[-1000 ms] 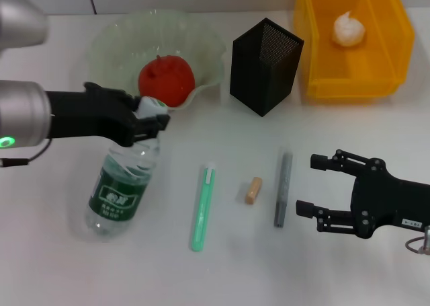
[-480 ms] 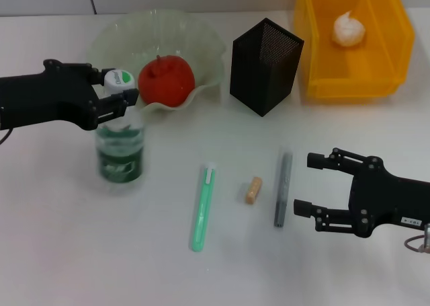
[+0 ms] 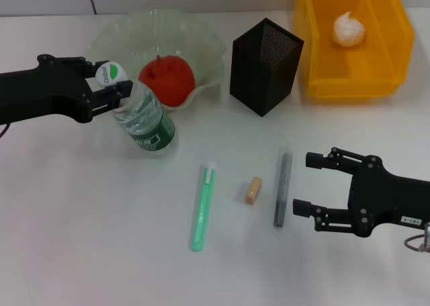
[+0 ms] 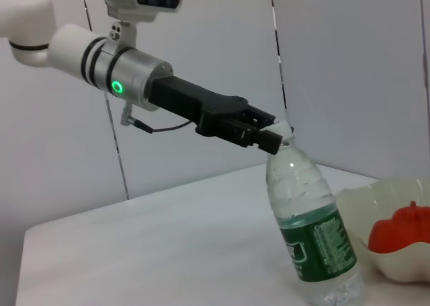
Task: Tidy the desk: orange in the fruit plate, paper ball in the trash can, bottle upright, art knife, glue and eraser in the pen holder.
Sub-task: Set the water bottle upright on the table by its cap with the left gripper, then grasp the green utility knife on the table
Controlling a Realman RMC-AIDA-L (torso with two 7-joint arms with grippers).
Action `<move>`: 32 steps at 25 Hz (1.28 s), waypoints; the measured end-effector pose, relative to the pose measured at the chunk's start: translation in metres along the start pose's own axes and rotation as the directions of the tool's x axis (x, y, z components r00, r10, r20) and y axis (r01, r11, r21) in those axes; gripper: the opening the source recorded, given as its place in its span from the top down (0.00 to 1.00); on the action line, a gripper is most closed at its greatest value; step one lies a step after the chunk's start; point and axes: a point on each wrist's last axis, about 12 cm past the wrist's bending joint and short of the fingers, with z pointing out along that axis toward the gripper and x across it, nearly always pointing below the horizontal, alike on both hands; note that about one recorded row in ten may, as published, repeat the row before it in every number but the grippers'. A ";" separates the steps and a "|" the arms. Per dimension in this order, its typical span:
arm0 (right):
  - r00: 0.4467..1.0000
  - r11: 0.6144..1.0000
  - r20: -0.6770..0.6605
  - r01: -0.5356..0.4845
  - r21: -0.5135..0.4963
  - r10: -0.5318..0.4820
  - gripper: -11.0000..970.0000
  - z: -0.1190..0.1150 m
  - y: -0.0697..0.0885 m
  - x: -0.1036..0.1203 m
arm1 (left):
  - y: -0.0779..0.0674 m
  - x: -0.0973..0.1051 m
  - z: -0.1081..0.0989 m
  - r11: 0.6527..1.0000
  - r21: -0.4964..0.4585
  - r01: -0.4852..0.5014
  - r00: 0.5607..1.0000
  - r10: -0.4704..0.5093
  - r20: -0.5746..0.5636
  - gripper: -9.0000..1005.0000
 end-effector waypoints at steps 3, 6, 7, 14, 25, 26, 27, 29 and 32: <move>1.000 1.000 0.002 0.000 -0.005 0.000 0.14 0.000 0.000 -0.001 | 0.000 0.000 0.001 1.000 0.003 0.003 1.000 -0.003 0.005 0.55; 1.000 1.000 0.002 0.001 -0.006 -0.001 0.14 0.001 0.000 -0.001 | 0.000 -0.002 0.001 1.000 0.005 0.010 1.000 -0.010 0.022 0.55; 1.000 1.000 0.002 0.002 -0.007 -0.002 0.14 0.001 -0.001 -0.001 | 0.000 -0.003 0.000 1.000 0.005 0.015 0.999 -0.016 0.034 0.55; 1.000 1.000 -0.019 -0.003 -0.024 0.003 0.14 0.003 -0.001 -0.002 | 0.004 -0.002 -0.001 0.999 0.009 0.043 0.996 -0.043 0.083 0.55; 0.998 0.998 -0.015 -0.055 -0.024 0.054 0.14 -0.001 -0.008 -0.023 | -0.004 -0.004 -0.013 0.998 0.007 -0.059 0.989 0.058 0.138 0.32; 0.998 0.998 -0.015 -0.055 -0.024 0.054 0.14 -0.001 -0.008 -0.023 | -0.007 -0.004 -0.017 0.997 -0.002 -0.080 0.984 0.079 0.158 0.30; 0.997 0.997 -0.023 -0.074 -0.023 0.074 0.14 -0.002 -0.009 -0.030 | -0.007 -0.004 -0.017 0.997 -0.002 -0.080 0.984 0.079 0.158 0.29; 0.991 0.994 -0.070 -0.112 -0.019 0.110 0.14 -0.006 -0.015 -0.054 | -0.019 0.008 -0.026 0.988 0.000 -0.155 0.966 0.152 0.211 0.25; 0.956 0.989 -0.254 -0.150 0.008 0.147 0.14 -0.002 -0.021 -0.098 | -0.035 0.048 -0.023 0.969 0.074 -0.237 0.945 0.213 0.249 0.23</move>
